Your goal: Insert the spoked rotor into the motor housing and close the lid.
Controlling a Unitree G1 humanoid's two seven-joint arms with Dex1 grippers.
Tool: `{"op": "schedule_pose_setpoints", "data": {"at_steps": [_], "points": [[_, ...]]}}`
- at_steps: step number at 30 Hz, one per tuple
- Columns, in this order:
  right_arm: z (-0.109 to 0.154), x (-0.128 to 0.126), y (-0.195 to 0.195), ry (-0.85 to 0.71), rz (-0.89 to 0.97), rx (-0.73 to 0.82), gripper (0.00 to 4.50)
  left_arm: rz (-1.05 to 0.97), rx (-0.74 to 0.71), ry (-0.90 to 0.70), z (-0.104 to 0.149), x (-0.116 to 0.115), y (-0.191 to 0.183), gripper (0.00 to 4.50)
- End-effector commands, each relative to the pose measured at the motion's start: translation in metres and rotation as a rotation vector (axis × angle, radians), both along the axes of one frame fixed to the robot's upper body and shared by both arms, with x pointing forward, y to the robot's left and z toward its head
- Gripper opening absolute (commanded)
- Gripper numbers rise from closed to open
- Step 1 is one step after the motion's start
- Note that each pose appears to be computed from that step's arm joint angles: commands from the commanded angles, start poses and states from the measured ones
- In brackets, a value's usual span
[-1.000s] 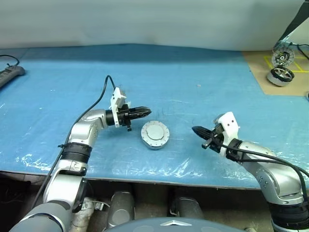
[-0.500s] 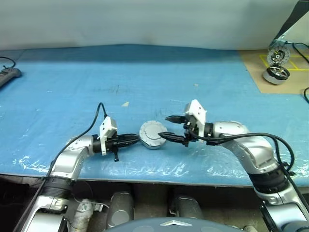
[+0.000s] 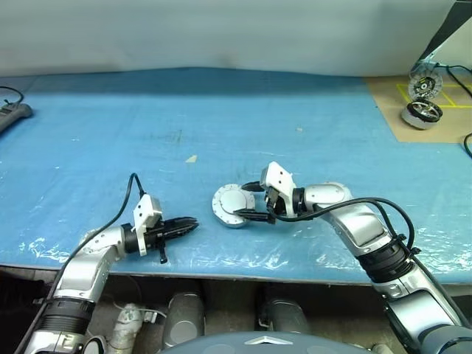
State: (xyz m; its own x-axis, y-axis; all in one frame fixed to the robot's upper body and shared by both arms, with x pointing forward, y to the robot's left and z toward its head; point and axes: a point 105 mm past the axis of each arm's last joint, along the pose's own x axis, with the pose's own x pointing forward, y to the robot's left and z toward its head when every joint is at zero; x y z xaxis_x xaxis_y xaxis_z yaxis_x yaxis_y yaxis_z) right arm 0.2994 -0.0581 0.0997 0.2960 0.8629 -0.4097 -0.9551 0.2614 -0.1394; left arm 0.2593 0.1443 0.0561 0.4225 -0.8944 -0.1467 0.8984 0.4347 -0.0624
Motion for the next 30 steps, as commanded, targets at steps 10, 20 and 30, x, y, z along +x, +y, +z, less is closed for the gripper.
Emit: {"op": "schedule_pose_setpoints", "data": {"at_steps": [10,20,30], "points": [[0.006,0.002,0.013,-0.028,0.067,-0.008,3.67,0.041,0.008,-0.071,0.002,0.012,0.005,0.54],[-0.006,0.007,0.011,-0.027,0.042,-0.042,2.99,0.031,0.017,-0.077,0.002,0.013,-0.003,0.54],[-0.015,0.009,0.008,-0.012,0.014,-0.063,2.99,0.022,-0.012,-0.083,0.02,0.016,-0.018,0.54]]}}
